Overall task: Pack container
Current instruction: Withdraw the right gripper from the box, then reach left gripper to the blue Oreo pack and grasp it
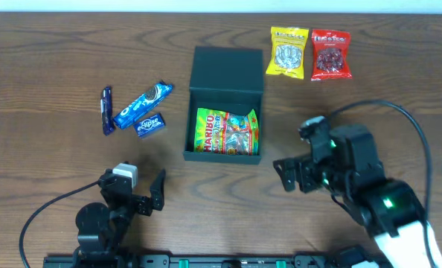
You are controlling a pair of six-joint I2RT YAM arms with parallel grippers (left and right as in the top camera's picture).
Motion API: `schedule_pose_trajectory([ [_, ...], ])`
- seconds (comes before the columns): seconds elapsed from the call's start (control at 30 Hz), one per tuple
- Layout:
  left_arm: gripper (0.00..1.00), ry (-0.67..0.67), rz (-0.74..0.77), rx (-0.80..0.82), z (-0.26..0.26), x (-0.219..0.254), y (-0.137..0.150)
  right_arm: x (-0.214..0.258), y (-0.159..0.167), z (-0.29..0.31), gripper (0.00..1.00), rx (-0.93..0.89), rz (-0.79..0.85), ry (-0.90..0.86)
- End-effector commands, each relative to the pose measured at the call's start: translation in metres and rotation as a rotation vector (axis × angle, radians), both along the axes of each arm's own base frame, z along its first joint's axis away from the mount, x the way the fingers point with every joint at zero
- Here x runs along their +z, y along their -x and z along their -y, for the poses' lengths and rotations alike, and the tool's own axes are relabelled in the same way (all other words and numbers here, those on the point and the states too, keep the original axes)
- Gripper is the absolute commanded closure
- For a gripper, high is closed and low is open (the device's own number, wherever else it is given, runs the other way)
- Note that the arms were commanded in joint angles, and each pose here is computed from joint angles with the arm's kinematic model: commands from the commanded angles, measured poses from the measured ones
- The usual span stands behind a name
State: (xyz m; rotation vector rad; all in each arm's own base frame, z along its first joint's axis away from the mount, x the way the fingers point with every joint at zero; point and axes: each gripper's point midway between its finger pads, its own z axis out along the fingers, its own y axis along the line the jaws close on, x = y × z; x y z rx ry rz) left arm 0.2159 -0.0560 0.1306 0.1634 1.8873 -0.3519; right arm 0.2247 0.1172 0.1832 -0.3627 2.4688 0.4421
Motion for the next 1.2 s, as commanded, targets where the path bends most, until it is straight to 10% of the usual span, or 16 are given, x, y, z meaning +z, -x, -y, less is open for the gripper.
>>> schedule_pose_trajectory([
  [0.0, 0.05, 0.016, 0.012, -0.032, 0.005, 0.0, 0.0, 0.017, 0.009, 0.009, 0.01, -0.025, 0.062, -0.009],
  [0.43, 0.05, -0.057, -0.003, 0.039, -0.009, 0.034, -0.027, 0.019, 0.029, 0.016, 0.01, -0.015, 0.06, 0.001],
  [1.17, 0.05, -0.361, -0.309, -0.043, -0.022, 0.03, -0.198, 0.019, 0.029, 0.016, 0.01, -0.015, 0.06, 0.001],
])
